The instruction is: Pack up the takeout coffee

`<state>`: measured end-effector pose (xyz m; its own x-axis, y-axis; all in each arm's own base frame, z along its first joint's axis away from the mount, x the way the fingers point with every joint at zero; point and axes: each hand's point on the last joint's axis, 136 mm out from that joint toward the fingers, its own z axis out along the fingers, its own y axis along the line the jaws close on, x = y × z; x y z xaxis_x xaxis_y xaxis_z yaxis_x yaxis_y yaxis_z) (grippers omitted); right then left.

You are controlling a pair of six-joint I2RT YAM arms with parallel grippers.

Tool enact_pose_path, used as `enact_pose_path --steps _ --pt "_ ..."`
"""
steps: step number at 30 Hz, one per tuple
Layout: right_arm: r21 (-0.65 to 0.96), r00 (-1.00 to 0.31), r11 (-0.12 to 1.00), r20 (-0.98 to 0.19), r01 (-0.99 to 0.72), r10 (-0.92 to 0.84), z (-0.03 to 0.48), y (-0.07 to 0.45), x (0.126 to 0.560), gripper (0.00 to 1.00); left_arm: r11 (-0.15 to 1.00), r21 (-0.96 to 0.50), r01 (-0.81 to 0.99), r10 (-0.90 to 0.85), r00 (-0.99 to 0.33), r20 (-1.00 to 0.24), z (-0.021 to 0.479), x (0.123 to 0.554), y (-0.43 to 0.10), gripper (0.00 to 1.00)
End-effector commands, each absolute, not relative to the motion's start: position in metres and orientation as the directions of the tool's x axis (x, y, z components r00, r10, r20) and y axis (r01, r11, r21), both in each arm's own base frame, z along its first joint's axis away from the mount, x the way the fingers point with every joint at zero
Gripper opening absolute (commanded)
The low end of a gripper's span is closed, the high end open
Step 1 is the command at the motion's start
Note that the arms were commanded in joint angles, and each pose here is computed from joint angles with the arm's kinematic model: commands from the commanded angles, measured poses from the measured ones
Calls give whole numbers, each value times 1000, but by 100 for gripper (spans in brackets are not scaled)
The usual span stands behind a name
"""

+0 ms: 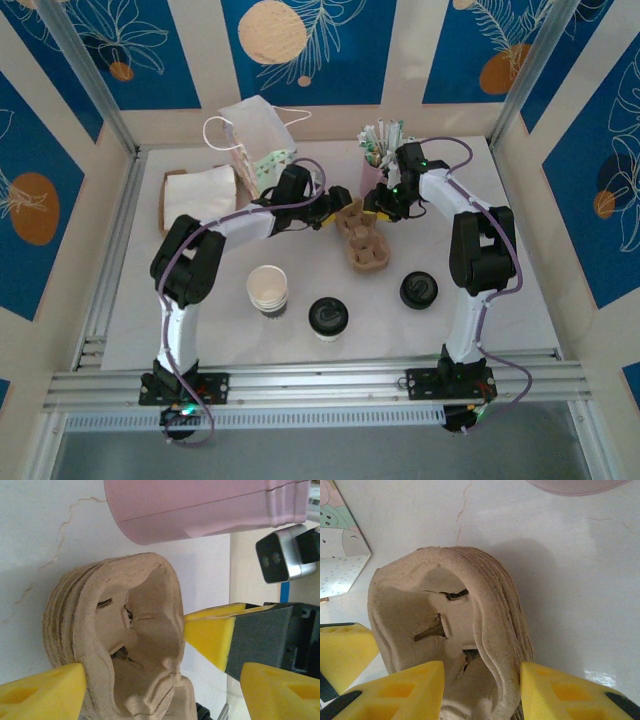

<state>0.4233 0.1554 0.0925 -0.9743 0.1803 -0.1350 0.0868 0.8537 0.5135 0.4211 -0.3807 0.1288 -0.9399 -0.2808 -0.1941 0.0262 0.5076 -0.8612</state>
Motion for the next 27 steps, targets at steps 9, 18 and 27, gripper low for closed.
enact_pose_path --steps 9,18,27 --pt "582 -981 809 -98 82 170 99 172 419 44 375 -925 54 -250 -955 -158 148 416 -401 80" --pt "584 -980 809 -107 74 166 104 174 418 44 368 -928 53 -243 -958 -151 150 411 -403 80" --pt "582 -980 810 -112 68 162 107 175 415 44 348 -936 43 -242 -961 -135 151 403 -403 80"
